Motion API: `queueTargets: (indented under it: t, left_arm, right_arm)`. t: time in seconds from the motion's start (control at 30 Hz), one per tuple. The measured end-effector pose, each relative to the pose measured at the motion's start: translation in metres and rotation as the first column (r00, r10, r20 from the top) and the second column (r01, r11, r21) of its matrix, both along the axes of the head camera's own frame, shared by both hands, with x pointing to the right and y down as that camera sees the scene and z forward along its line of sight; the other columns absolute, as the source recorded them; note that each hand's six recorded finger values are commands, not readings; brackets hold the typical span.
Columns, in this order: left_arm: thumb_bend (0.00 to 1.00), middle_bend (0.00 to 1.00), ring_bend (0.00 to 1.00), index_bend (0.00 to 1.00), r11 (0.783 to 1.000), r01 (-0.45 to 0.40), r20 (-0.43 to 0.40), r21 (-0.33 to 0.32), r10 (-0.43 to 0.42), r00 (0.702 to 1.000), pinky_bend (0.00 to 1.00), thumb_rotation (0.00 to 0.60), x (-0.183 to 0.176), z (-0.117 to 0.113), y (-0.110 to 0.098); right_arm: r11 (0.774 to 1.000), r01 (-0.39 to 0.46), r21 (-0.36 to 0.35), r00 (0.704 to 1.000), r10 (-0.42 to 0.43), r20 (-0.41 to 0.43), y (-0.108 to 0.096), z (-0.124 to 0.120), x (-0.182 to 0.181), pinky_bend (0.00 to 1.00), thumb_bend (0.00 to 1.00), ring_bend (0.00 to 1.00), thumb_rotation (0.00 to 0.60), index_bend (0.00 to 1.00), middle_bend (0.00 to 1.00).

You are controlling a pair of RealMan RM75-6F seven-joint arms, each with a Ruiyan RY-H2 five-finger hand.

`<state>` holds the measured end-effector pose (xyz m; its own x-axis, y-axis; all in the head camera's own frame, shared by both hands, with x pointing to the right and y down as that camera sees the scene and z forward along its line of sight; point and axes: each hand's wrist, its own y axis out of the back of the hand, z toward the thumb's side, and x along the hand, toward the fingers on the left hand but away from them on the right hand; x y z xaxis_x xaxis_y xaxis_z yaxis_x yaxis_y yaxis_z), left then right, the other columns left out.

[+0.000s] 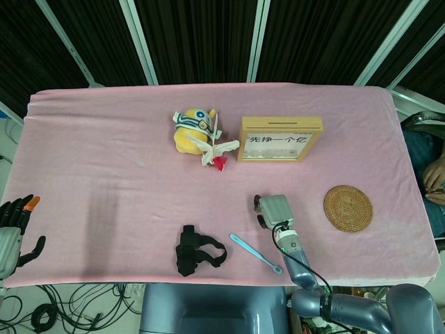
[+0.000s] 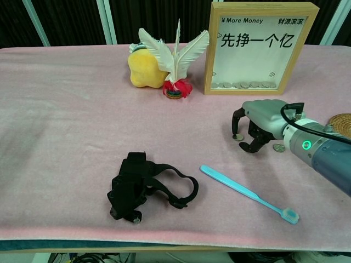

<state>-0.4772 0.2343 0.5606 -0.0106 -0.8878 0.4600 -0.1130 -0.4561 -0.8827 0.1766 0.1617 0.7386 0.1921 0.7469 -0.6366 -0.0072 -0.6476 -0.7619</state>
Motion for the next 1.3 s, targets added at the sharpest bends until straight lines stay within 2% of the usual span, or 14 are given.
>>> queueTargets:
  t: [0.77,1.07,1.3]
  left_arm:
    - [0.41,0.03,0.00,0.03,1.000,-0.001,0.004,0.002,0.001,1.000,0.00,0.600,-0.0004,-0.0005,0.0002]
    - [0.41,0.03,0.00,0.03,1.000,0.000,0.004,0.001,0.000,1.000,0.00,0.600,-0.0011,-0.0008,0.0009]
    - [0.41,0.03,0.00,0.03,1.000,-0.001,0.004,0.001,0.001,1.000,0.00,0.600,-0.0012,-0.0006,0.0007]
  right_arm:
    - [1.000,-0.003,-0.002,1.000,0.003,0.004,-0.0015,0.0052,-0.0024,1.00,0.32,1.00,0.600,0.46,0.99]
    - [1.000,-0.020,0.008,1.000,0.020,0.012,-0.0072,0.0054,-0.0030,1.00,0.38,1.00,0.600,0.51,0.99]
    - [1.000,-0.031,0.002,0.999,0.031,0.011,-0.0083,0.0068,-0.0006,1.00,0.39,1.00,0.600,0.51,0.99]
